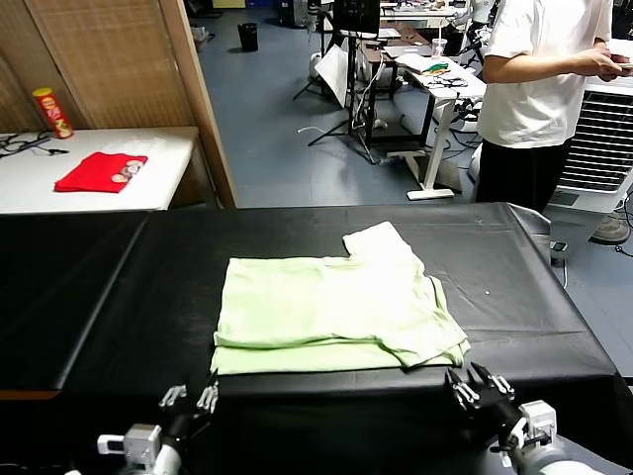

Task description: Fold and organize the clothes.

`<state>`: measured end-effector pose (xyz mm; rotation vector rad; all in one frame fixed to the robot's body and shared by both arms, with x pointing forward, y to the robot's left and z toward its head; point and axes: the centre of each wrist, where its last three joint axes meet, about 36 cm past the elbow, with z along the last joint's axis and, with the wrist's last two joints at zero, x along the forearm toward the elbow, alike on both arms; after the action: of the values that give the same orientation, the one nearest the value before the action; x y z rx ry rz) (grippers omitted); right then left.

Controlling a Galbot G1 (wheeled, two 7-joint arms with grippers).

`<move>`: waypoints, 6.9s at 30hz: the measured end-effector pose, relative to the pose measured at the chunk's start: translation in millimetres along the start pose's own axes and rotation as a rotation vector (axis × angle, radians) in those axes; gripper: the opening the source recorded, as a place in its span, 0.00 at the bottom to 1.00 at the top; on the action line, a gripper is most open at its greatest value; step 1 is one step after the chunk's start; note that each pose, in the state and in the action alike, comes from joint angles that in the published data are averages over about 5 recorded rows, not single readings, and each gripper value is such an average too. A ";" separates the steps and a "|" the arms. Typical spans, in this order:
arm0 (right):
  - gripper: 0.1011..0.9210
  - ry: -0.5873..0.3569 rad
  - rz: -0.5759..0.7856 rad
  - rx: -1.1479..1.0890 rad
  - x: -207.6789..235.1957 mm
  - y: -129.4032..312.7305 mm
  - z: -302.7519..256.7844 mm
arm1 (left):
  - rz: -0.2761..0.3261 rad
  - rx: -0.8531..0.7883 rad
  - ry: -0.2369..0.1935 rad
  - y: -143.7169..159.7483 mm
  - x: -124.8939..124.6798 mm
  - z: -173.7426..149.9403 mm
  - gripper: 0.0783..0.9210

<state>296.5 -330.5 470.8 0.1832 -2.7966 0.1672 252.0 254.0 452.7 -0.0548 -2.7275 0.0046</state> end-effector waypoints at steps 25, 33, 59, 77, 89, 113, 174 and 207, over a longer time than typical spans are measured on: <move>0.85 0.163 -0.023 -0.055 -299.5 -11.3 -88.9 | 0.057 0.135 0.048 45.0 -243.7 -106.5 0.85; 0.85 0.203 -0.015 -0.054 -336.8 -1.5 -98.4 | 0.076 0.122 0.138 43.9 -282.6 -110.5 0.85; 0.03 0.128 -0.051 -0.086 -347.7 15.6 -69.7 | 0.103 0.107 0.124 50.7 -296.8 -93.0 0.07; 0.03 0.031 -0.086 -0.054 -236.0 -26.3 -47.7 | 0.106 0.030 0.001 56.8 -206.4 -93.8 0.06; 0.03 0.165 -0.083 0.023 -166.2 -19.5 -35.1 | 0.130 -0.048 0.014 33.2 -124.5 -64.4 0.06; 0.38 0.237 -0.152 0.029 -118.6 -12.3 -39.1 | 0.082 -0.166 0.142 13.0 -61.9 -23.7 0.21; 0.63 0.036 0.032 -0.079 -195.6 30.3 -5.6 | 0.036 -0.044 -0.016 37.5 -155.0 -19.5 0.54; 0.85 -0.050 0.009 -0.049 -130.7 26.7 -16.1 | -0.004 0.039 0.034 34.5 -115.3 11.1 0.11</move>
<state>420.1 -288.1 439.7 0.1652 -2.8479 0.0968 354.3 284.1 395.7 -0.0380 -2.6927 0.0548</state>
